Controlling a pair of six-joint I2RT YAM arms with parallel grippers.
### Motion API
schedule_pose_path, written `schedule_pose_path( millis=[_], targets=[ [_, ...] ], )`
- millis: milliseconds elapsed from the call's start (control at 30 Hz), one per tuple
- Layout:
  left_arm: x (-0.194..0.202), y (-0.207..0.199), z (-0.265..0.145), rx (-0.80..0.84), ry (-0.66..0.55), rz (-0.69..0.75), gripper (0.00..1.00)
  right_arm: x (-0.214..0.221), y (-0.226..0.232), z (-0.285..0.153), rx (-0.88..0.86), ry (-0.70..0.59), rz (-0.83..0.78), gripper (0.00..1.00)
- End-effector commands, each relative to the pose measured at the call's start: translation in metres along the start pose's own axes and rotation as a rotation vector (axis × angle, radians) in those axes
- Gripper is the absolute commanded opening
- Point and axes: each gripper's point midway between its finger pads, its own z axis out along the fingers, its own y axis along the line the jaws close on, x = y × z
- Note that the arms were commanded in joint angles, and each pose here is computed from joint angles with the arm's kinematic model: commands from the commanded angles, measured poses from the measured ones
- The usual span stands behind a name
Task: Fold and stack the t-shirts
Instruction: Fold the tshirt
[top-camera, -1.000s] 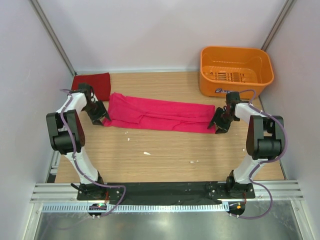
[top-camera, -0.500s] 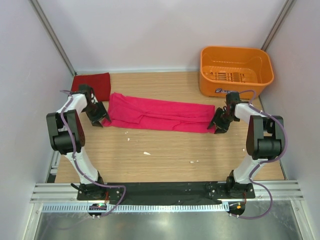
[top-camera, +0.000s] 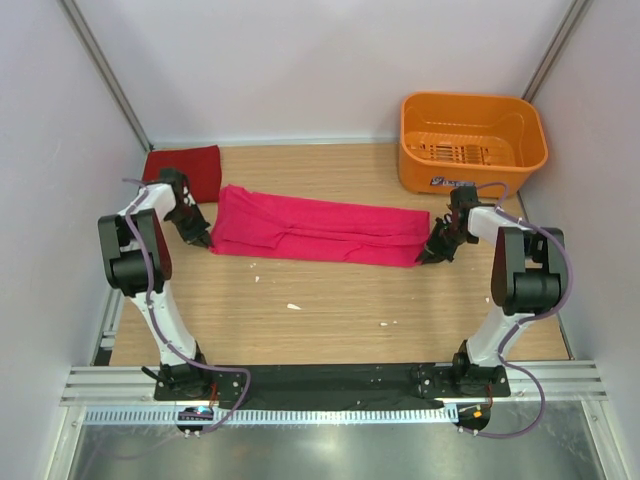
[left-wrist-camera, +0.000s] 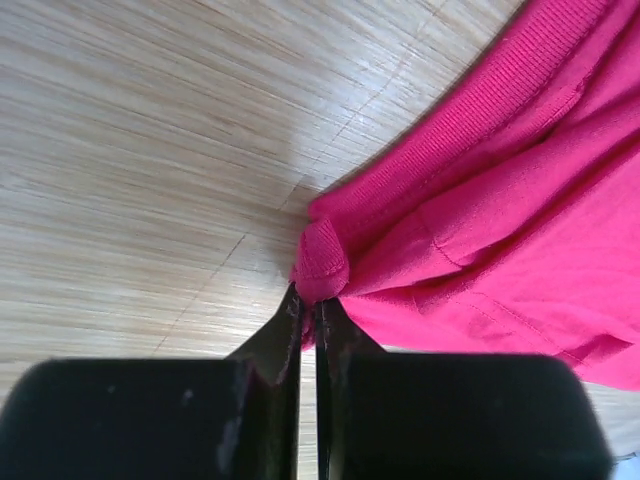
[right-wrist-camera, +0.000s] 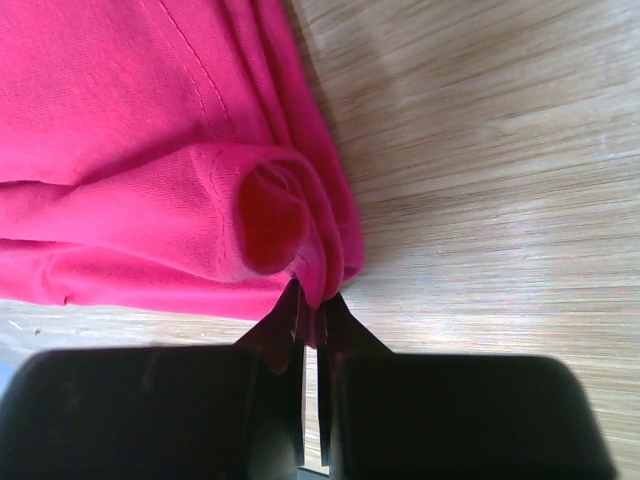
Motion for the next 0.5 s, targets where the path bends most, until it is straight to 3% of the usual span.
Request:
schedule_pose_path(
  millis=[0,167,467],
  targets=[
    [-0.011,0.013,-0.003,-0.055,-0.022,-0.007,0.0,0.009,-0.017,0.007,0.073,0.029,0.004,0.01],
    [0.009,0.045,-0.011,-0.174,0.0,-0.035,0.0,0.023,-0.037,-0.01,0.184,0.044,0.027,0.01],
    [0.045,0.053,-0.018,-0.149,0.034,-0.109,0.03,0.067,-0.056,-0.018,0.211,0.123,0.043,0.02]
  ],
)
